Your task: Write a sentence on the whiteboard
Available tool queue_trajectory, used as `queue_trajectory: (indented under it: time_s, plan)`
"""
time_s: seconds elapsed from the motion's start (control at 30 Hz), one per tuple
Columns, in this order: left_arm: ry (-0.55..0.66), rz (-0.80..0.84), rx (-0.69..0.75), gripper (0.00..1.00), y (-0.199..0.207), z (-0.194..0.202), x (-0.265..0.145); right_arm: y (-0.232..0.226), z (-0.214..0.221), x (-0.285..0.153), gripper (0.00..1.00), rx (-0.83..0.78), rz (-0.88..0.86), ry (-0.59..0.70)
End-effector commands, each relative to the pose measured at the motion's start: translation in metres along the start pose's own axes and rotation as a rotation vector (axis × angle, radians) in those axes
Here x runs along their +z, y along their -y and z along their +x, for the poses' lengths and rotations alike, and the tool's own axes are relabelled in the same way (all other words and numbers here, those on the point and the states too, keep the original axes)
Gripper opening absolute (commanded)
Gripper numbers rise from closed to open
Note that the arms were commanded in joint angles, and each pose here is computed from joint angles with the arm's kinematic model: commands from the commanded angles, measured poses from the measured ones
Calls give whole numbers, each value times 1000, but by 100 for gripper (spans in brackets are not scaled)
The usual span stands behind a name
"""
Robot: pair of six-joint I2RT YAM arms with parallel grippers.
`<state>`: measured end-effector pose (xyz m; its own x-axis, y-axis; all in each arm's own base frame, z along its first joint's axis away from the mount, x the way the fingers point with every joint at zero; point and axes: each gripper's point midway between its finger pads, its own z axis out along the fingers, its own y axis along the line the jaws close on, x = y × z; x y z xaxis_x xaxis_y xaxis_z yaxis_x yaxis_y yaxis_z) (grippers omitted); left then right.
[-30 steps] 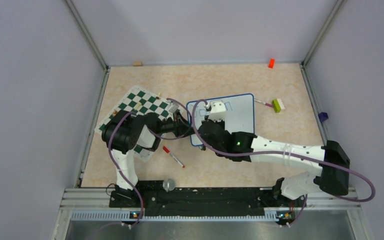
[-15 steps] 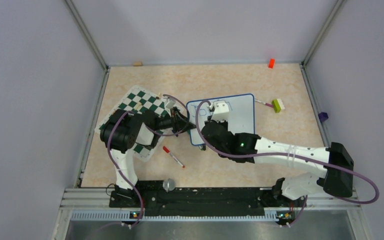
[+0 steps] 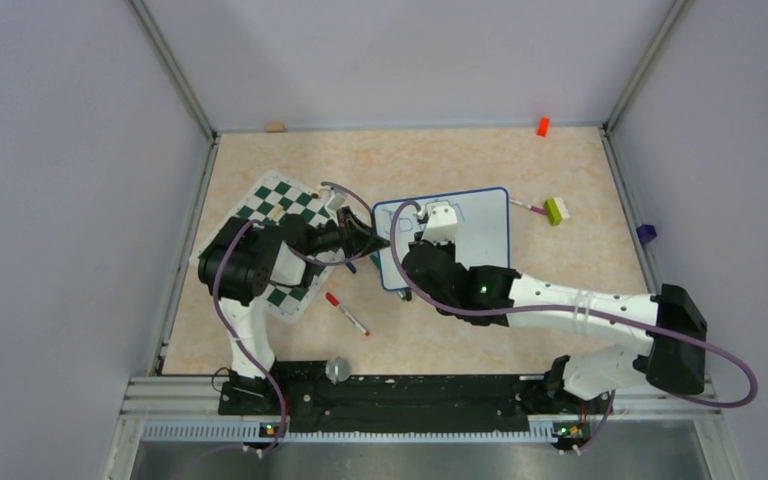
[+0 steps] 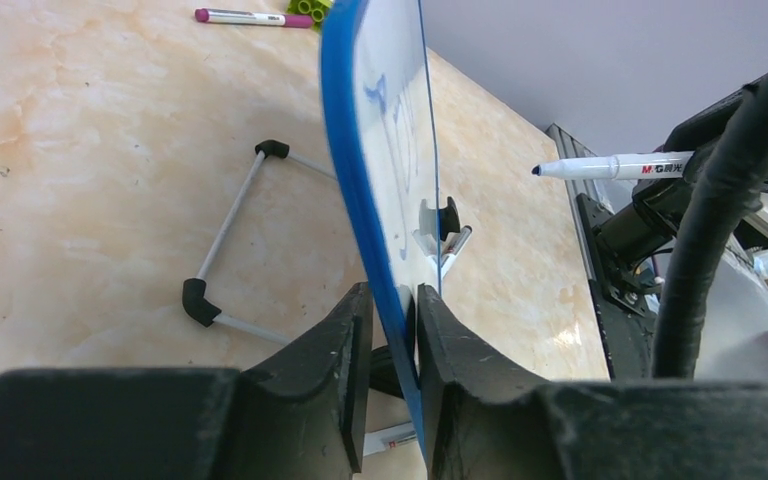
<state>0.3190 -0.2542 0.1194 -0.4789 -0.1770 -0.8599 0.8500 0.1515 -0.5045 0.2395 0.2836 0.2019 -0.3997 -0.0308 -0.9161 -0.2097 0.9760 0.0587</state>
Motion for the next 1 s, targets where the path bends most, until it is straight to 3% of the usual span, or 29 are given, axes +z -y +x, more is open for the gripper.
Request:
queue_trajectory:
  time_s: [0.0,0.17,0.97]
  plan:
    - [41,38,120,23,9,-20,1,-11,-5,-1,0,9,-25,10]
    - [40,28,127,0,12,-16,-2,-15,3,3,0,-2,-34,-11]
    - [40,2,70,0,13,-4,-2,-59,21,17,0,-88,-110,-31]
